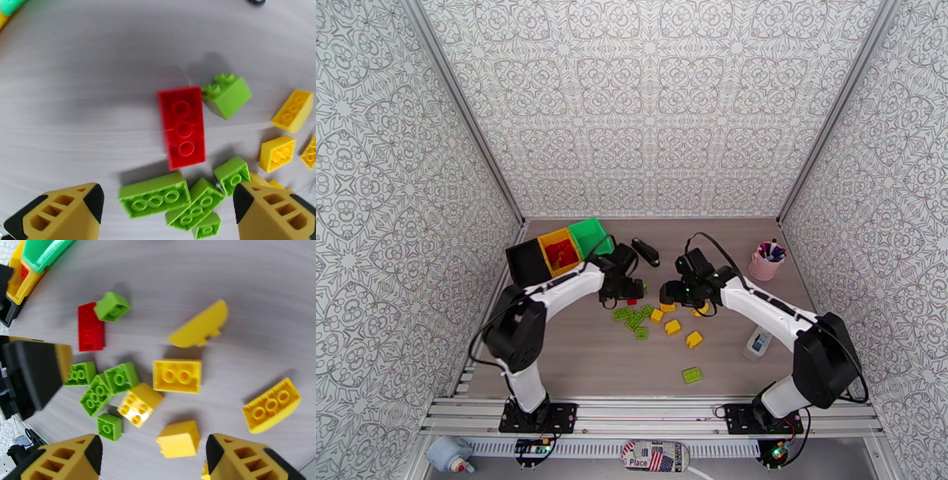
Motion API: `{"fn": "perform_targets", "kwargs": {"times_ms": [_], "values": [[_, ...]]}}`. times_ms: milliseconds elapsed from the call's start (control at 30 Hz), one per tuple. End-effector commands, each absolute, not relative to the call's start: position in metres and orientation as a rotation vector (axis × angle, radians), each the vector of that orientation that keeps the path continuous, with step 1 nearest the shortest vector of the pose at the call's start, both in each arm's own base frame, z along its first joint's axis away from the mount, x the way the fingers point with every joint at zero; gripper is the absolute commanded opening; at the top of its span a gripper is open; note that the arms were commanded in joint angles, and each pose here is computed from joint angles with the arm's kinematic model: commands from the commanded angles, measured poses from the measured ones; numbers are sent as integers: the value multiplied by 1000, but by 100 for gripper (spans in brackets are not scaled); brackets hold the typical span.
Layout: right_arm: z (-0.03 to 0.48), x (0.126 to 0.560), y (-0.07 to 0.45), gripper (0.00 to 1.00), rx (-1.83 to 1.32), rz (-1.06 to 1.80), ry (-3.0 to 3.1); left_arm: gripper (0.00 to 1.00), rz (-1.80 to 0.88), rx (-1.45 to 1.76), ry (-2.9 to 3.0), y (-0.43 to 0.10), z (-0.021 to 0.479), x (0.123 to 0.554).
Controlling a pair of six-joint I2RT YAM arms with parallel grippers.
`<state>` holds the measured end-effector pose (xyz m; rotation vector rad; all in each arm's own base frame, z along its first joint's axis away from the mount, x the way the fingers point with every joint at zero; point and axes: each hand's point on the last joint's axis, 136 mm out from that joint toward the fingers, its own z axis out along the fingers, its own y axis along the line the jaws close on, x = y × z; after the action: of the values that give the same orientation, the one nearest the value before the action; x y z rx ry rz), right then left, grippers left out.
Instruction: Sort the legos into containers by color
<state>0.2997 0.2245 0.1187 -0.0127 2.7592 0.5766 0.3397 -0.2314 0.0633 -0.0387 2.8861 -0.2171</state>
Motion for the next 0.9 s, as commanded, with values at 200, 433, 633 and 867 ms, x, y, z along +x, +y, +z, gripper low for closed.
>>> {"fn": "perform_targets", "kwargs": {"times_ms": [200, 433, 633, 867], "values": [[119, 290, 210, 74, -12, 593, 2736, 81, -127, -16, 2909, -241, 49, 350], [116, 287, 210, 74, -10, 602, 2741, 71, -94, -1, 2924, -242, 39, 360], [117, 287, 211, 74, -11, 608, 2739, 65, -75, 7, 2942, -242, 29, 363], [120, 288, 214, 74, -17, 636, 2733, 57, -57, 11, 2947, -238, 24, 364]]}}
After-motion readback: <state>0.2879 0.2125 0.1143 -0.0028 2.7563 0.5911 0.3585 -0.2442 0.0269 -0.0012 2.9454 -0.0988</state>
